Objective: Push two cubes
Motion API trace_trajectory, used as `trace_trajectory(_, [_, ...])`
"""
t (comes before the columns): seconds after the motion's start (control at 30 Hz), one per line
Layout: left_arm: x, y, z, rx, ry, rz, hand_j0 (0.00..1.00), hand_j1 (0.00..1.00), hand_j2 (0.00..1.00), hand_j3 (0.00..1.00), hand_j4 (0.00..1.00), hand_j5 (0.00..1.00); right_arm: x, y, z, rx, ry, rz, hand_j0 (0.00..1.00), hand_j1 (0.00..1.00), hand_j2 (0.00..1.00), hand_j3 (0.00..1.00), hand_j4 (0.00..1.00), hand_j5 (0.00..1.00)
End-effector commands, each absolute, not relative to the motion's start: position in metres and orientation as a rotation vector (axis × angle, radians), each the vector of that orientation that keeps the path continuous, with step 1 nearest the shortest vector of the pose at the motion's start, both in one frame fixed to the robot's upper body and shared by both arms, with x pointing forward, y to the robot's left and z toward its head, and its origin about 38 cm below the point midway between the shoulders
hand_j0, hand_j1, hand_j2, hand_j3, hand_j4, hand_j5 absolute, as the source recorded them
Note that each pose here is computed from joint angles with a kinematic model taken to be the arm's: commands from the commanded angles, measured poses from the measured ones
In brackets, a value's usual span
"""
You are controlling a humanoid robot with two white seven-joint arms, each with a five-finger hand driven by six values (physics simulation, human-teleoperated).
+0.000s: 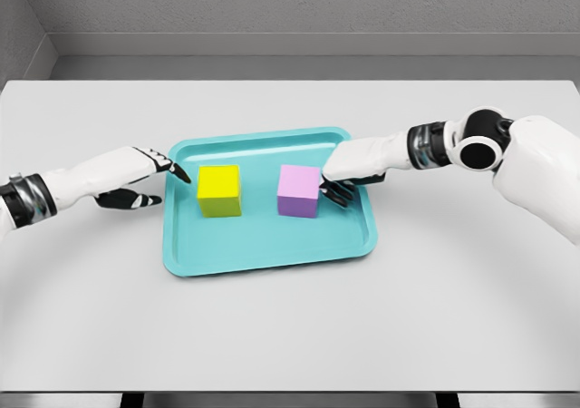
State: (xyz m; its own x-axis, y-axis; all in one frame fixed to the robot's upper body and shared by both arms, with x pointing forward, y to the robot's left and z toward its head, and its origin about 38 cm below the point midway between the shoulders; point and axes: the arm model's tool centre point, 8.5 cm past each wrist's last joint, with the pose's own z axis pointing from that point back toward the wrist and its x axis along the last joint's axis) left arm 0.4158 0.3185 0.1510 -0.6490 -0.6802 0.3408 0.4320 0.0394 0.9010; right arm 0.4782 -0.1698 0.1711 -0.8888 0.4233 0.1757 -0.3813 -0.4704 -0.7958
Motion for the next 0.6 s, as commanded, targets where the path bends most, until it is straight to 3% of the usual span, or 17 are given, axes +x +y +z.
trace_trajectory(0.0, [0.416, 0.315, 0.150, 0.251, -1.517, -1.715, 0.67, 0.67, 0.67, 0.67, 0.67, 0.67, 0.478, -0.166, 0.171, -0.054, -1.264, 2.350, 0.13, 0.13, 0.13, 0.13, 0.13, 0.13])
trace_trajectory(0.57, [0.416, 0.293, 0.141, 0.205, -1.530, -1.736, 0.67, 0.67, 0.67, 0.67, 0.67, 0.67, 0.490, -0.170, 0.164, -0.065, -1.230, 2.310, 0.13, 0.13, 0.13, 0.13, 0.13, 0.13])
